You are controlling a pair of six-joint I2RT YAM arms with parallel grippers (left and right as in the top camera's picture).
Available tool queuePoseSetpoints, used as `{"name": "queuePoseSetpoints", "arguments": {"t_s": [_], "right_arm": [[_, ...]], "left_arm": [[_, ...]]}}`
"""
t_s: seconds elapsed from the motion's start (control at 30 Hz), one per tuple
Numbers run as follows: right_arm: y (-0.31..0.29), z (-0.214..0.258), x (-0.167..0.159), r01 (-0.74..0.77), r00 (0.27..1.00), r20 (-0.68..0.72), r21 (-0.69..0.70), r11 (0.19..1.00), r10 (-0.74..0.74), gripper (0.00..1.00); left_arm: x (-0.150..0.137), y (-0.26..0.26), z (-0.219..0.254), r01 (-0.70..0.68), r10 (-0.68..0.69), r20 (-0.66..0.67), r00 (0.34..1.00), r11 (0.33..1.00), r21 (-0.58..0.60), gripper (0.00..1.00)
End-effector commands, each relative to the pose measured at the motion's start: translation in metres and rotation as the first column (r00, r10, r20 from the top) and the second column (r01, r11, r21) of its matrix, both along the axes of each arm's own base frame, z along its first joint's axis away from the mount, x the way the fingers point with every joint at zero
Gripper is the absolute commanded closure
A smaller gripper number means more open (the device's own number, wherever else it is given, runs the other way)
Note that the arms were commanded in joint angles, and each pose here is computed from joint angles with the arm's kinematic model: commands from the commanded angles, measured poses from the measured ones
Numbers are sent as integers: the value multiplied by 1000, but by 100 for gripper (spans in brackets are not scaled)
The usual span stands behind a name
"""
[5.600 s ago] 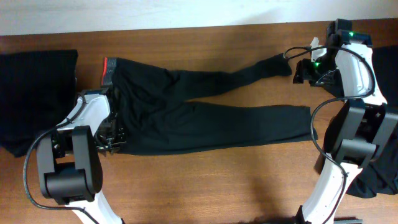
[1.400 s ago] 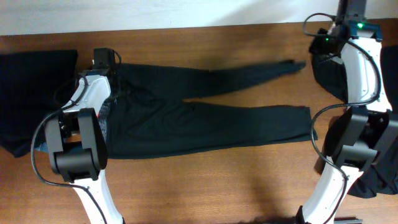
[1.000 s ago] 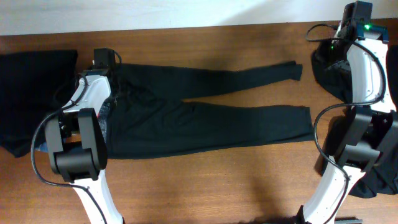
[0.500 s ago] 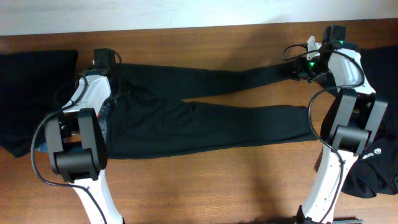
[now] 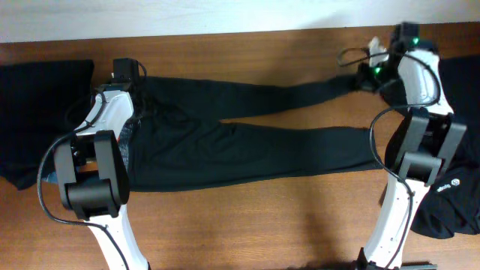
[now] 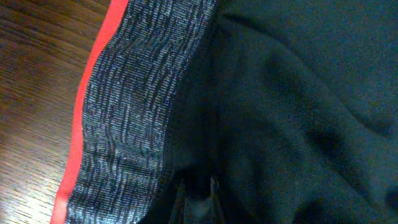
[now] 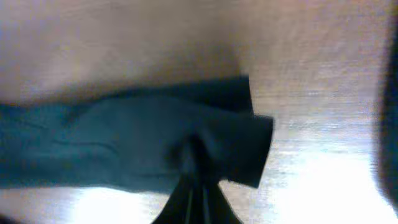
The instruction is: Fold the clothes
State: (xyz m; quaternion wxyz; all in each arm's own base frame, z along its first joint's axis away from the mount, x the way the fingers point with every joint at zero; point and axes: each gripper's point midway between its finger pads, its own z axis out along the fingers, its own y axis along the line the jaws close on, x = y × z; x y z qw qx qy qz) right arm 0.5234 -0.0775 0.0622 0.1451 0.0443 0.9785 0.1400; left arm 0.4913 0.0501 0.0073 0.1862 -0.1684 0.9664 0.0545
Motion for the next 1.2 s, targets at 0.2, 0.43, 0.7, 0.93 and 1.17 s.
{"name": "queuePoseSetpoints", "arguments": {"t_s": [0.2,0.43,0.7,0.93,1.17], "right_arm": [[12,149,21,-26,955,294,-57,998,41,96],[22,154,32,-79,933,342,-94,992,106,96],[22,148,22,-75,950,297,-79,994,95,96],[-85,128,1,478,878,222,-348,807,-425,84],[-86,103,-10,404,915,117,-306,862,-387,0]], "left_arm": [[-3,1,-5,6,-6,-20,1000,1000,-7,85],[-3,1,-5,6,-6,-20,1000,1000,-7,85],[-3,2,-4,4,-4,-20,1000,1000,-3,85],[-3,2,-4,4,-4,-21,1000,1000,-4,85],[-6,2,-5,4,-4,-31,1000,1000,-5,85]]}}
